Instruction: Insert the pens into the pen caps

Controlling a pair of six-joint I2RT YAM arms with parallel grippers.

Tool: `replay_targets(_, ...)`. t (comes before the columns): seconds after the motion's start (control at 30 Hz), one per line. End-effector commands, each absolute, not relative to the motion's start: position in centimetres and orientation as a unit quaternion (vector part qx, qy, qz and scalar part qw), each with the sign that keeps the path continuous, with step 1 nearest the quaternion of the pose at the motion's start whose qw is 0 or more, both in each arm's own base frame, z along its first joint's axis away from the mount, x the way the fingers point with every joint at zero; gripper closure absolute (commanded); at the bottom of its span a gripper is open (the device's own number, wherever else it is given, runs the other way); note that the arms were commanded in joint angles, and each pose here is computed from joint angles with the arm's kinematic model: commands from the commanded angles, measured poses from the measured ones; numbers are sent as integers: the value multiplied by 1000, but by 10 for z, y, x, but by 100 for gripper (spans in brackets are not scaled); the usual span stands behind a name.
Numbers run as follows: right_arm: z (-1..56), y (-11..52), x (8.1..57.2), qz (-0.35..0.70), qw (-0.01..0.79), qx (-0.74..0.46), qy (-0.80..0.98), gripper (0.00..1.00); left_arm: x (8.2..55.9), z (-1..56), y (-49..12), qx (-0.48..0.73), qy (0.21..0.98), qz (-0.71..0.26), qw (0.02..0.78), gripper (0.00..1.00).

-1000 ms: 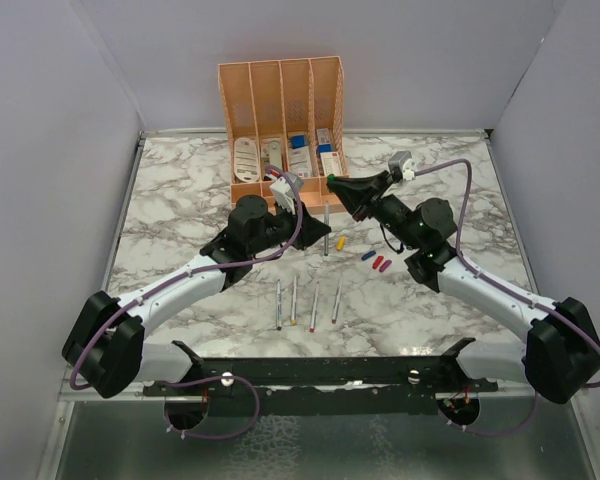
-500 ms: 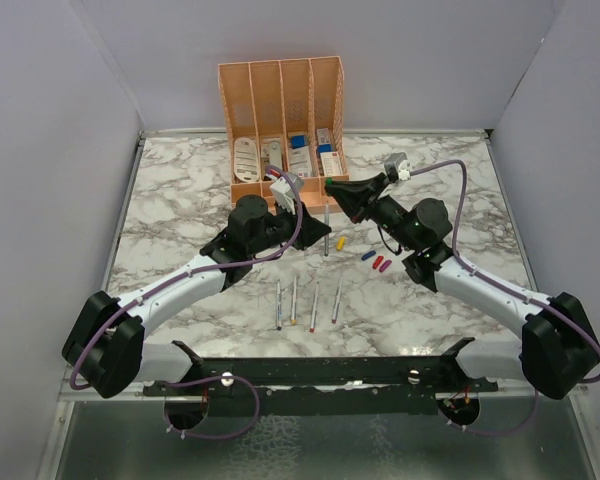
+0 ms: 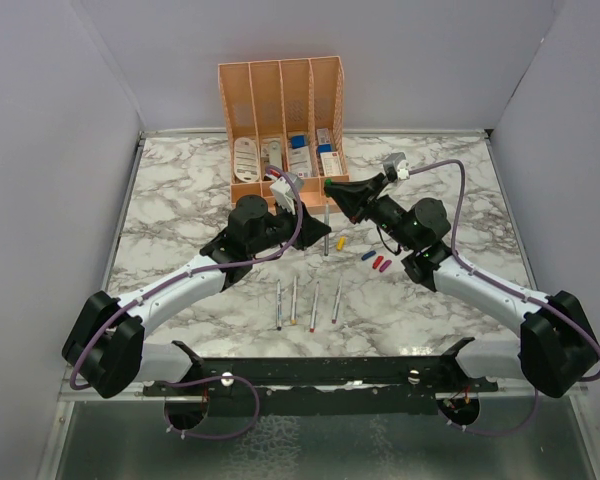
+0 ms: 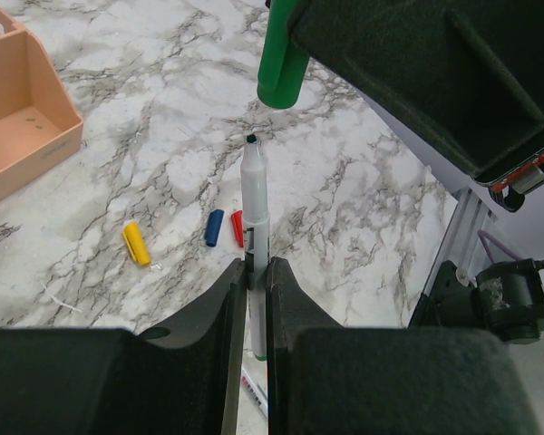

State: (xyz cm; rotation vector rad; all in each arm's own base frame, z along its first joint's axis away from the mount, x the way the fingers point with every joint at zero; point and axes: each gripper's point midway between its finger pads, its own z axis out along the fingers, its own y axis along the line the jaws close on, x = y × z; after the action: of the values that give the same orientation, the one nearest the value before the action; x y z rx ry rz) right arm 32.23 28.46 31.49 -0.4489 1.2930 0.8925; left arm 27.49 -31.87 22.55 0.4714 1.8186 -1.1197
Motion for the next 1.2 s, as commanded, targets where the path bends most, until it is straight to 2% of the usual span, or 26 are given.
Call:
replay_targets(0.0,306,287,319,407,670,-202,586,99,276,259,-321,201,707,-464,495,100)
replay_targets(0.9,290,292,319,414,650,-201,605,99,278,265,-320,202,702,-461,505,100)
replay_targets(1.17,281,294,317,420,631,-200,620,99,288,273,-312,183,700,-439,532,100)
